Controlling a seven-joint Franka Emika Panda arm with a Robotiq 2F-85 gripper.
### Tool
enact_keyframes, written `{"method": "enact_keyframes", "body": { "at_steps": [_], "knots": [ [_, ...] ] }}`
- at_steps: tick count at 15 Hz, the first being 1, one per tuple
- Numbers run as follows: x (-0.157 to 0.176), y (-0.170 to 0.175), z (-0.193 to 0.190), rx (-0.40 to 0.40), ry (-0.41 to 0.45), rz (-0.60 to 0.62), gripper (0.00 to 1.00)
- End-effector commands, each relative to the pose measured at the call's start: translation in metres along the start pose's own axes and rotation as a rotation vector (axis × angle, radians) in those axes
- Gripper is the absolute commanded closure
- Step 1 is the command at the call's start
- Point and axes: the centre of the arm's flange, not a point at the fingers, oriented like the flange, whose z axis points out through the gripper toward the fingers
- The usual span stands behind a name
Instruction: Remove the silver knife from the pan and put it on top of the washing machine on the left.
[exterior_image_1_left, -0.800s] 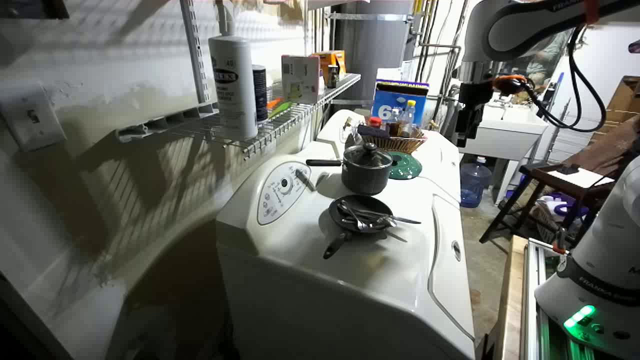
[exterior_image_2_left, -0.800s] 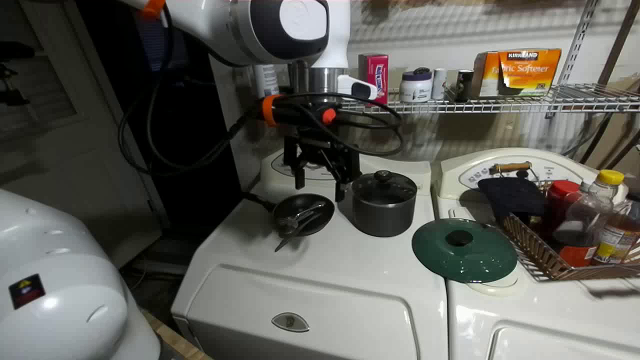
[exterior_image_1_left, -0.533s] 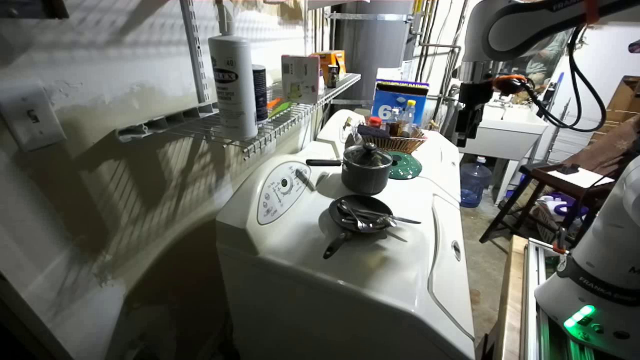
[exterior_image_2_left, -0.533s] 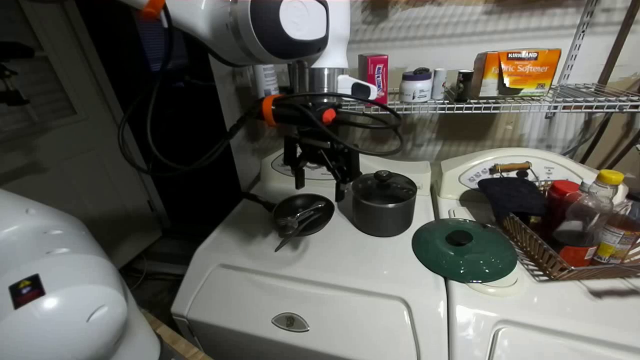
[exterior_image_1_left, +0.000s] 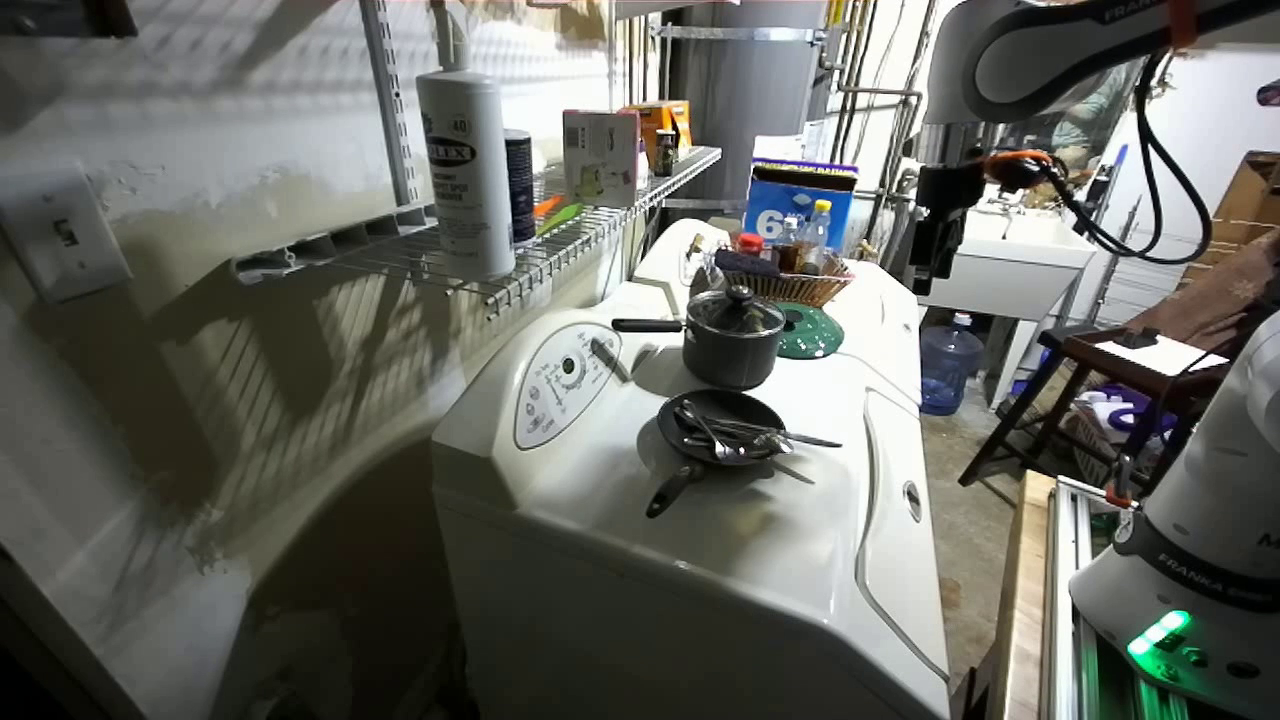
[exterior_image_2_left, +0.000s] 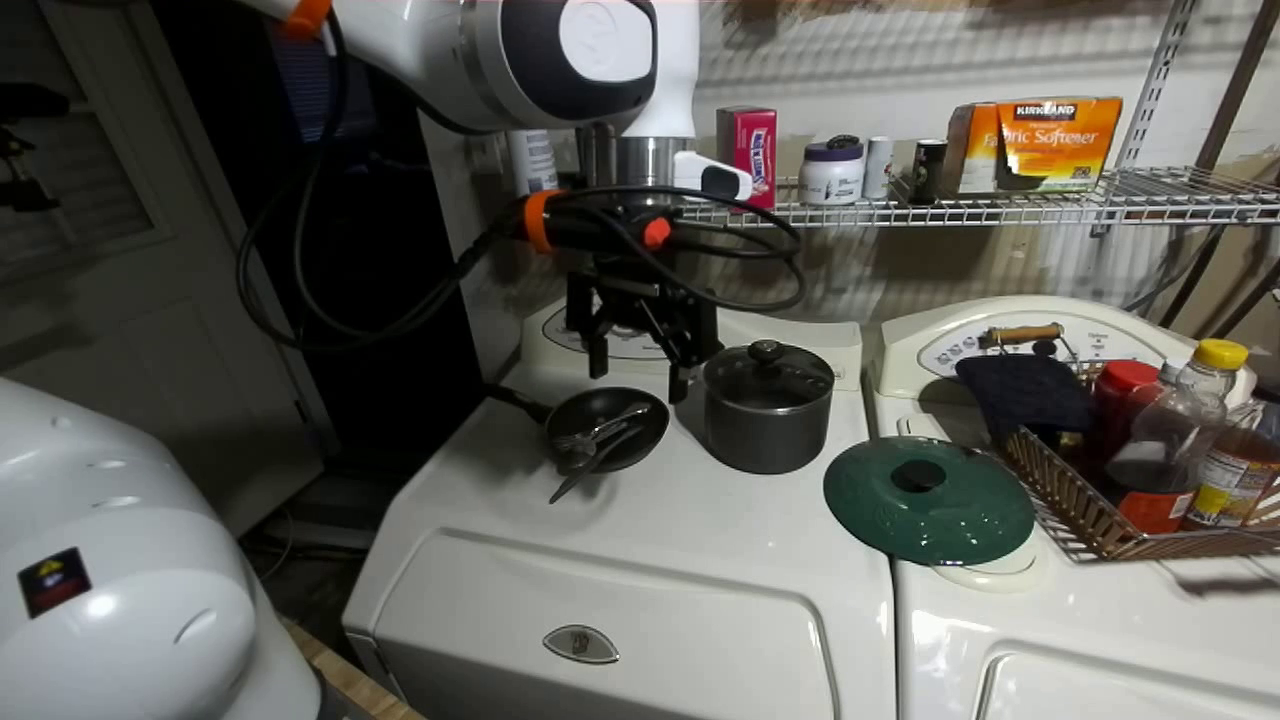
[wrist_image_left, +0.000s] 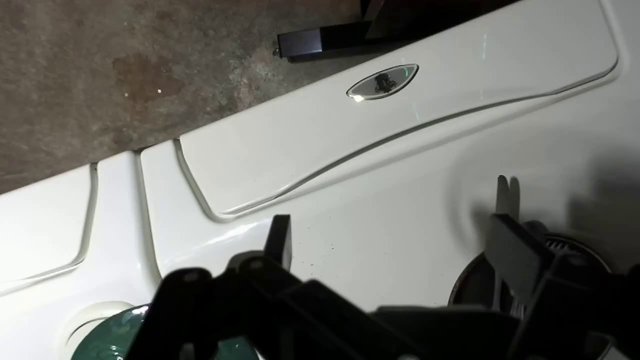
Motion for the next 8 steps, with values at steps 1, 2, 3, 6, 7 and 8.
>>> {"method": "enact_keyframes", "body": {
  "at_steps": [1, 2, 3, 6, 7, 8],
  "knots": [
    [0.044, -0.024, 0.010, 0.031, -0.027, -0.038, 0.00],
    [0.054, -0.033, 0.014, 0.043, -0.039, -0.036, 0.00],
    [0.067, -0.043, 0.020, 0.049, -0.045, -0.047, 0.00],
    [0.105, -0.071, 0.043, 0.037, -0.041, -0.035, 0.00],
    [0.117, -0.079, 0.054, 0.028, -0.052, -0.034, 0.00],
    [0.128, -0.087, 0.067, 0.000, -0.054, -0.020, 0.00]
  ]
}}
